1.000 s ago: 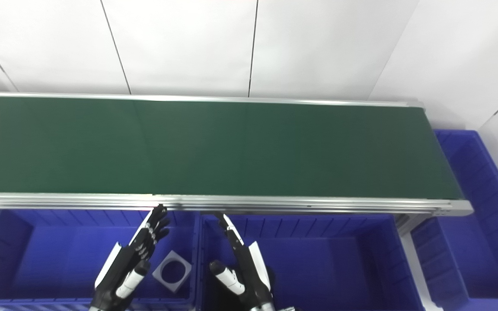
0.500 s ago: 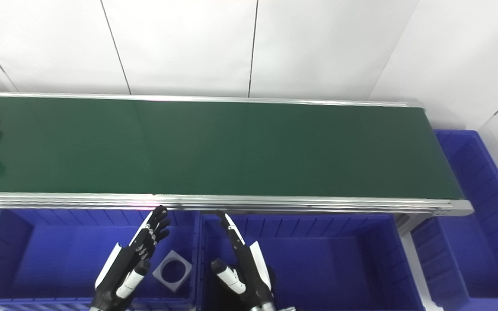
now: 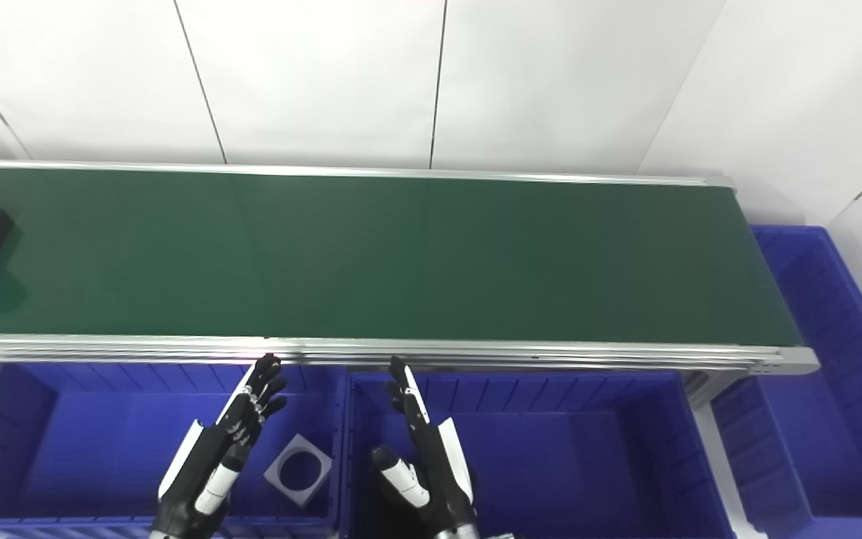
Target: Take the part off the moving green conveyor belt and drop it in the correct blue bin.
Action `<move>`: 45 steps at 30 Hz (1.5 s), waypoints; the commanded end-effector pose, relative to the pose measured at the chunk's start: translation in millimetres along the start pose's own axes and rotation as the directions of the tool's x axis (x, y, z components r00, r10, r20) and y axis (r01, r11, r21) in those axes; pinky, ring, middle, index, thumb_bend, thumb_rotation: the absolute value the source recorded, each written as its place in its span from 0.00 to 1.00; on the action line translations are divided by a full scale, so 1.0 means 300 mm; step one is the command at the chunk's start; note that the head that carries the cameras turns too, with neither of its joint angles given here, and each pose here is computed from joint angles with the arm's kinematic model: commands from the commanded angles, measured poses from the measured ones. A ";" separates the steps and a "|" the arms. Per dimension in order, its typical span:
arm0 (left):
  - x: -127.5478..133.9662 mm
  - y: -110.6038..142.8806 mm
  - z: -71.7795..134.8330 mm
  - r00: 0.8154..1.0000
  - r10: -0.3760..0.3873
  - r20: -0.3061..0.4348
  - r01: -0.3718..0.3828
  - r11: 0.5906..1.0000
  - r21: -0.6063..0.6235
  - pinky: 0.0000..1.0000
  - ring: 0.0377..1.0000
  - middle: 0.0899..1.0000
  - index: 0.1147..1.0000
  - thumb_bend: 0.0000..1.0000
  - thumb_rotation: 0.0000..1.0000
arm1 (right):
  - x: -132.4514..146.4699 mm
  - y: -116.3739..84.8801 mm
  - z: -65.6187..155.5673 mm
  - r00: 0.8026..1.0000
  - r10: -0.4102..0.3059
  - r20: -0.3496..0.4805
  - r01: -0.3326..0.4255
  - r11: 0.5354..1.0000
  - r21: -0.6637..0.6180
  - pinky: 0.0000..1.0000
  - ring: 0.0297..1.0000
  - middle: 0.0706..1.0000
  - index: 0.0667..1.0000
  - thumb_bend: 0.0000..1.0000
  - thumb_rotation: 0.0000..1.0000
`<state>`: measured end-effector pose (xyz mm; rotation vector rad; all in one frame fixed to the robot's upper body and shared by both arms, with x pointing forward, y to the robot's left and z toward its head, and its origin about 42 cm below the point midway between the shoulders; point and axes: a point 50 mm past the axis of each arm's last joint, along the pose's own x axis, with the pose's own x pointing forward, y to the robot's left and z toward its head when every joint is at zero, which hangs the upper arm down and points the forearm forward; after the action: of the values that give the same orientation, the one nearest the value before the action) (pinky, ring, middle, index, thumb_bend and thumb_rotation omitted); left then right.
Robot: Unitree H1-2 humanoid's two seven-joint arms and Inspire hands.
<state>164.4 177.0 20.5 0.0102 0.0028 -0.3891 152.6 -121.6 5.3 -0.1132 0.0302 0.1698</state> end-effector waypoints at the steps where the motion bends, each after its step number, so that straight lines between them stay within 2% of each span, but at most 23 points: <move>1: 0.023 0.001 0.034 0.997 0.007 0.073 -0.008 1.000 0.020 0.93 0.96 0.99 1.00 0.76 0.91 | 0.013 0.018 0.047 0.996 -0.018 0.084 0.015 0.999 0.037 0.90 0.93 0.97 0.99 0.91 1.00; 16: 0.021 -0.005 0.034 0.997 0.000 0.072 -0.002 1.000 0.017 0.93 0.95 0.99 1.00 0.73 0.89 | 0.010 0.017 0.046 0.996 -0.009 0.085 0.006 0.999 0.032 0.89 0.92 0.96 0.97 0.89 0.98; 45: 0.011 -0.016 0.022 0.998 0.003 0.058 -0.003 1.000 0.006 0.92 0.95 0.98 0.98 0.77 0.86 | -0.009 0.023 0.026 0.998 0.004 0.062 -0.005 1.000 0.028 0.91 0.92 0.97 0.96 0.90 0.97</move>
<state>162.9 172.5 19.7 0.0122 0.0062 -0.3907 148.9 -121.3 4.0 -0.1155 0.0343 0.1830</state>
